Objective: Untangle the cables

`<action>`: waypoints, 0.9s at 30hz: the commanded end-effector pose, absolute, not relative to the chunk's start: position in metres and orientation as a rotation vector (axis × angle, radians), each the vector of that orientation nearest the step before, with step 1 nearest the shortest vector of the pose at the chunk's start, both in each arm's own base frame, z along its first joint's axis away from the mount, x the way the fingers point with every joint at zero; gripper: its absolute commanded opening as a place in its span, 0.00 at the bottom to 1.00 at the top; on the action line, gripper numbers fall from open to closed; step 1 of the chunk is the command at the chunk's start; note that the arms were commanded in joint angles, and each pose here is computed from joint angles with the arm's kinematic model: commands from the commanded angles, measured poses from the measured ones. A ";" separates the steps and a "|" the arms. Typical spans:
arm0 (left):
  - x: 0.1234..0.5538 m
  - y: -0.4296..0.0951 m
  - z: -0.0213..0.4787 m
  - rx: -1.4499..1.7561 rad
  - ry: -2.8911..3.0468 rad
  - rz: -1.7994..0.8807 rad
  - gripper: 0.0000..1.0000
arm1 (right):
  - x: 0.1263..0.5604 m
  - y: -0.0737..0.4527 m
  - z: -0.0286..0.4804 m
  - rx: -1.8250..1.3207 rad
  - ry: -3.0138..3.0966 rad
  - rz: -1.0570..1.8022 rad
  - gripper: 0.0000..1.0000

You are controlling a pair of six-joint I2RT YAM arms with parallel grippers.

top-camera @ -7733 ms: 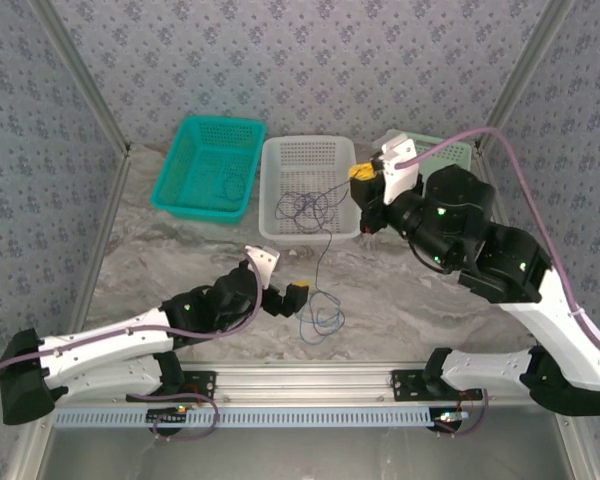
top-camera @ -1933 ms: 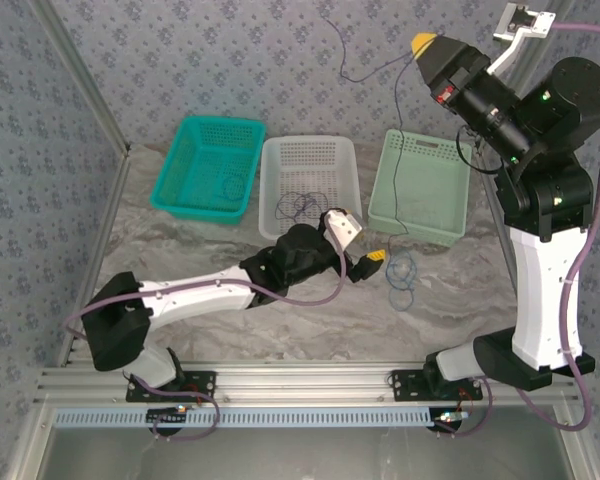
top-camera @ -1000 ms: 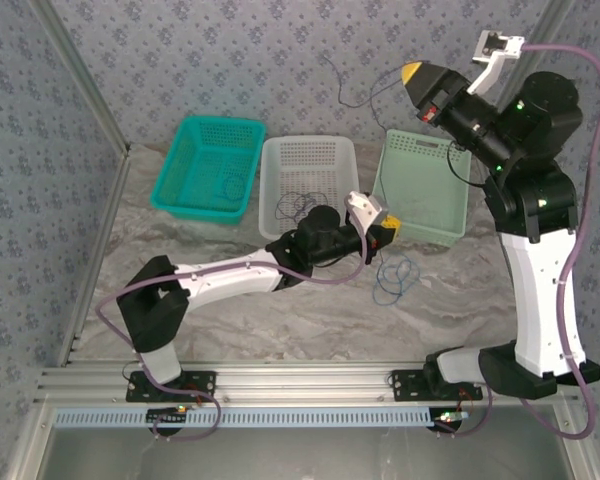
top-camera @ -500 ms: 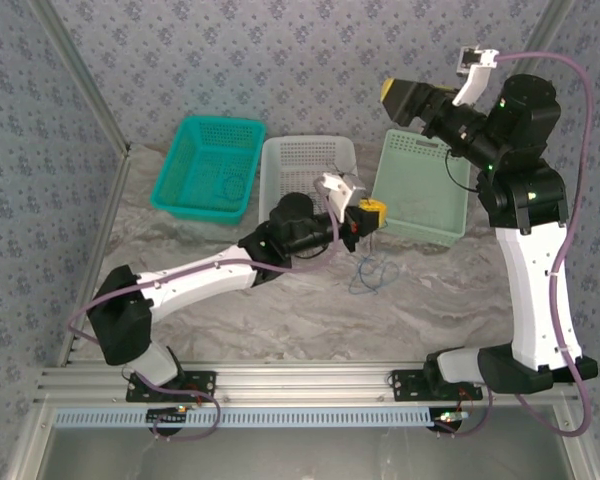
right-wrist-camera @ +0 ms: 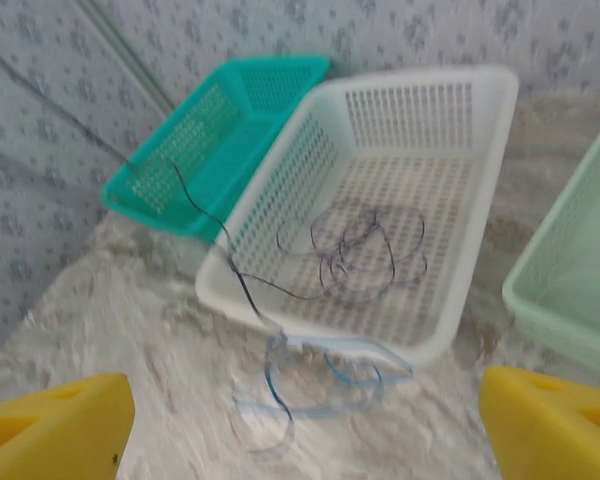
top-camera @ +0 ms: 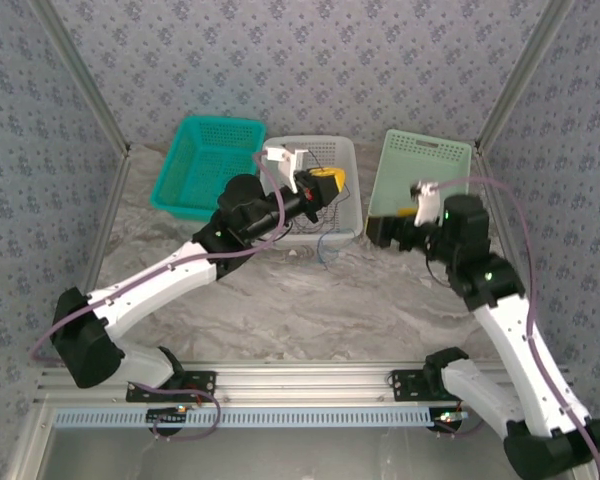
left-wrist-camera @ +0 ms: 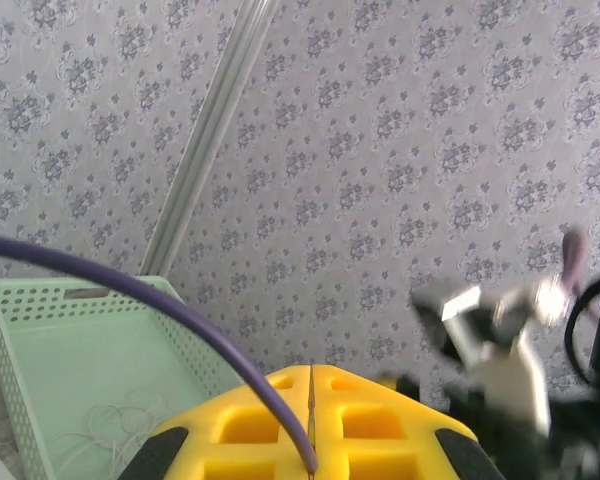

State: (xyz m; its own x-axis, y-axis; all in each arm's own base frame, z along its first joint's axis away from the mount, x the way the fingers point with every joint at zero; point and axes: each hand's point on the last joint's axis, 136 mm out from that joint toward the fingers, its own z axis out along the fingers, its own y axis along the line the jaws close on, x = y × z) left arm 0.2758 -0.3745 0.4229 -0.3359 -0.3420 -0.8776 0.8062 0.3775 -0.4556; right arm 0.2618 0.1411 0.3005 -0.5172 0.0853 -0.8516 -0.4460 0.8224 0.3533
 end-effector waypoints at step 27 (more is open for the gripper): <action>0.239 -0.357 0.463 0.514 1.480 -1.342 0.00 | 0.255 0.196 0.192 -0.721 1.989 0.436 1.00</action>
State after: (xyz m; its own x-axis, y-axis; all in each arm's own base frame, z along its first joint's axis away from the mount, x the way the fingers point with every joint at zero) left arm 0.2486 -0.3648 0.4391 -0.4030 -0.2812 -0.8709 0.8175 0.3172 -0.4807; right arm 0.2713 0.1795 0.1938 -0.3605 -0.3417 -0.8679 -0.5957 0.8004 -0.0677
